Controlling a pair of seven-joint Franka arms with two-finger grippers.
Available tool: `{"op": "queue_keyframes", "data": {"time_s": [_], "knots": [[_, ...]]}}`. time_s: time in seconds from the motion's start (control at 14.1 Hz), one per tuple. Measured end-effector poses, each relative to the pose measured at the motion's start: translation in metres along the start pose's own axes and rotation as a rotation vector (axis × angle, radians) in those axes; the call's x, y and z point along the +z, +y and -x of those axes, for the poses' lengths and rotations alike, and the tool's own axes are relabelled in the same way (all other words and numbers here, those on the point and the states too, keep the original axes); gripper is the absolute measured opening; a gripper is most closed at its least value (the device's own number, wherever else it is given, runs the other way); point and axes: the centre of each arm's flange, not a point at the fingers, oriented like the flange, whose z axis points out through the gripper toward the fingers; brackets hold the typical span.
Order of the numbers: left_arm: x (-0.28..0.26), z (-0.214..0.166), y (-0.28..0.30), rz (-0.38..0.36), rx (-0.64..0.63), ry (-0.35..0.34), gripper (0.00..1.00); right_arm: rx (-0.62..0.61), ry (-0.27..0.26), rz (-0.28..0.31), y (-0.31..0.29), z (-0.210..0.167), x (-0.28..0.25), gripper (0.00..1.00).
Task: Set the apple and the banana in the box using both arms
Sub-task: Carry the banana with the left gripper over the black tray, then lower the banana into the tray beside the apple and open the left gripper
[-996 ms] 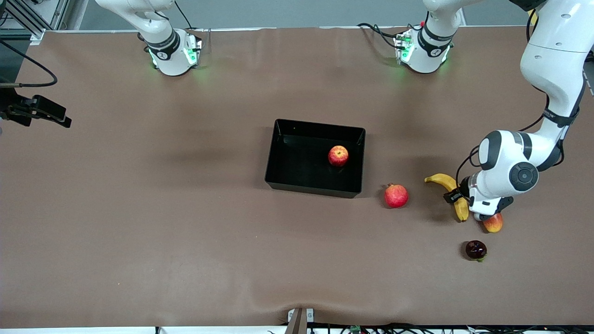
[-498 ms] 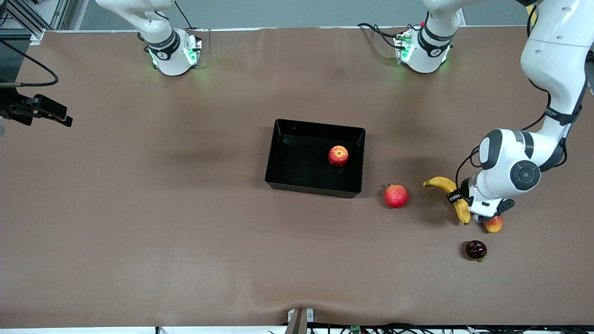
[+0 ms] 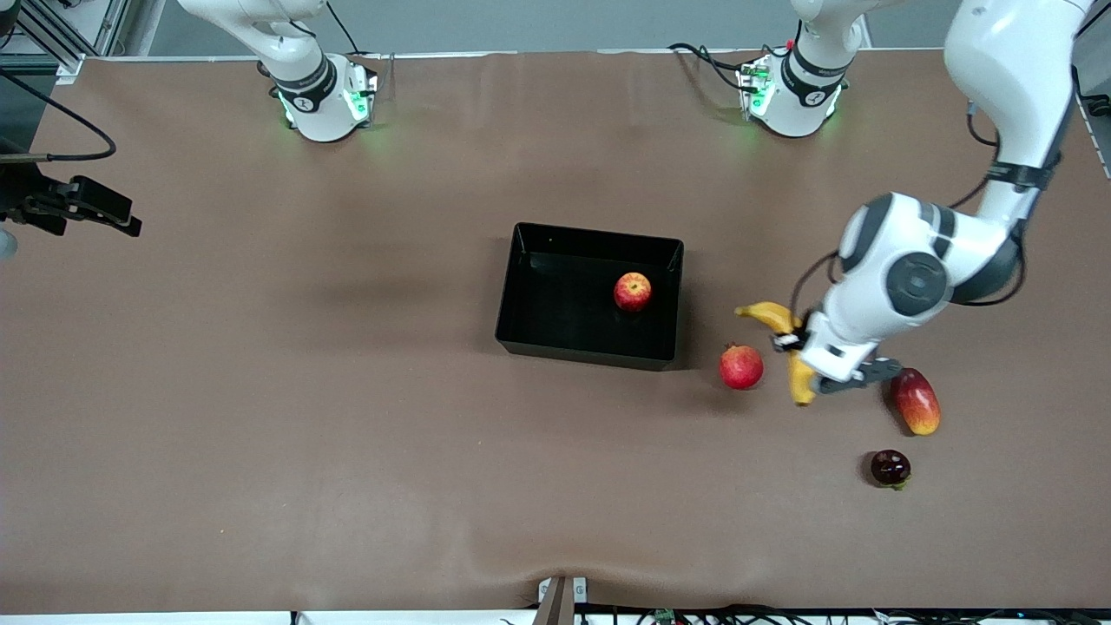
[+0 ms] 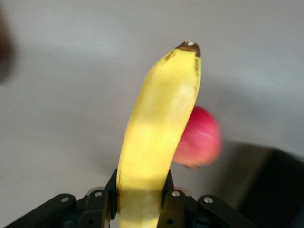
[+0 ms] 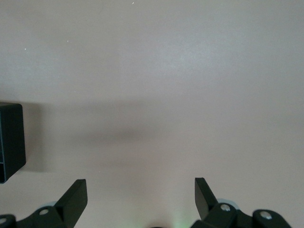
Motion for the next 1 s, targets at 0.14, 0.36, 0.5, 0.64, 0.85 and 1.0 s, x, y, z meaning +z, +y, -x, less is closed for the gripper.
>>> {"op": "queue_keyframes", "data": {"time_s": [0.14, 0.36, 0.5, 0.64, 0.85, 1.0], "knots": [[-0.012, 0.017, 0.043, 0.01, 0.073, 0.016, 0.37, 0.001, -0.003, 0.0, 0.0, 0.0, 0.0, 1.0], [-0.021, 0.057, 0.128, 0.031, 0.151, 0.032, 0.37, 0.0, -0.004, 0.0, 0.0, 0.0, 0.0, 1.0], [-0.018, 0.088, 0.181, 0.049, 0.166, 0.026, 0.37, 0.0, -0.005, 0.0, 0.0, 0.0, 0.001, 1.0], [-0.004, 0.112, 0.22, 0.041, 0.18, 0.023, 0.37, 0.0, -0.006, 0.0, 0.0, 0.0, 0.001, 1.0], [0.026, 0.141, 0.266, 0.006, 0.188, 0.045, 0.37, 0.0, -0.007, 0.0, 0.0, 0.0, 0.001, 1.0], [0.048, 0.162, 0.286, -0.022, 0.217, 0.048, 0.37, 0.0, -0.008, 0.0, 0.0, 0.0, 0.001, 1.0]]}}
